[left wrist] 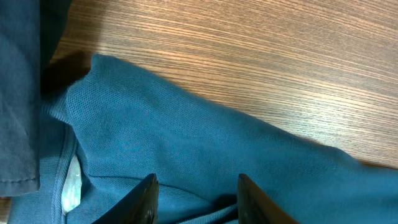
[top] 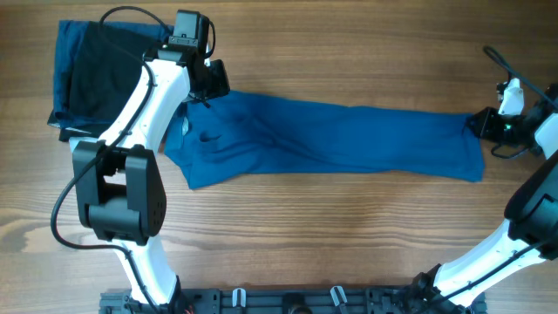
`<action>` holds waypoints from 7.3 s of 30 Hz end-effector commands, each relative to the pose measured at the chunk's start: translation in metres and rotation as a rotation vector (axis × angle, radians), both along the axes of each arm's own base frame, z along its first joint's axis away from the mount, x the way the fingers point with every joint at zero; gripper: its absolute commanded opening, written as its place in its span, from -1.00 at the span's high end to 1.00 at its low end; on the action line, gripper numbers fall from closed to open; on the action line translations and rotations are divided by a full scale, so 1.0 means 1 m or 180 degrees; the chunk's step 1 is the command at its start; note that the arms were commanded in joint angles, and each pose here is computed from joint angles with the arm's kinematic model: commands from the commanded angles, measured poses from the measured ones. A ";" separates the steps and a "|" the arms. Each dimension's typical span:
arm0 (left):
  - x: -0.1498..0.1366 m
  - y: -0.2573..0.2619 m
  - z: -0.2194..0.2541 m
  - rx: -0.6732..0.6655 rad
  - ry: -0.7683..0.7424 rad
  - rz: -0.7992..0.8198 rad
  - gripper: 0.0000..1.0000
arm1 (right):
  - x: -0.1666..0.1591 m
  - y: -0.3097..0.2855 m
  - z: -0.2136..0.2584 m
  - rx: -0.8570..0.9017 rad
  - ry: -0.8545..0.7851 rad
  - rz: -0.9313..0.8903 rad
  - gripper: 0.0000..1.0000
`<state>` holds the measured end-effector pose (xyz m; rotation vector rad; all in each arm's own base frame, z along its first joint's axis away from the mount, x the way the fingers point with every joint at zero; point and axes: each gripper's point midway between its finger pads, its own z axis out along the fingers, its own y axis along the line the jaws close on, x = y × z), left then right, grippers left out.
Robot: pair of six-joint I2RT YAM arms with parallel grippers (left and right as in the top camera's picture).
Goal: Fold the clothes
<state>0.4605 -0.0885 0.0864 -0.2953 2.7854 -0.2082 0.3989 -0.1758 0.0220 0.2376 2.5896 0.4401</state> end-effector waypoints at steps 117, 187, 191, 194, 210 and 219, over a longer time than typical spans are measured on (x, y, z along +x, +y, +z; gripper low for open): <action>-0.022 0.036 0.075 0.0159 -0.0080 0.0373 0.81 | 0.009 0.078 0.130 -0.0069 0.1113 -0.0730 0.91; -0.031 0.034 0.070 0.0157 0.0053 0.0349 0.76 | -0.001 0.253 0.088 -0.0054 0.1154 0.0758 -0.05; -0.031 0.032 0.067 0.0156 0.0079 0.0331 0.65 | 0.000 0.190 0.080 -0.0582 0.1267 0.0293 -0.18; -0.031 0.032 0.064 0.0160 0.0098 0.0331 0.59 | 0.000 0.153 0.080 -0.0570 0.1261 0.0133 -0.20; -0.022 0.030 0.065 0.0142 0.0005 0.0333 0.25 | -0.019 0.107 0.005 -0.0157 0.1275 -0.0457 0.05; -0.020 0.030 0.065 0.0138 -0.0024 0.0334 0.24 | -0.021 0.117 -0.019 -0.0122 0.1124 -0.0333 0.05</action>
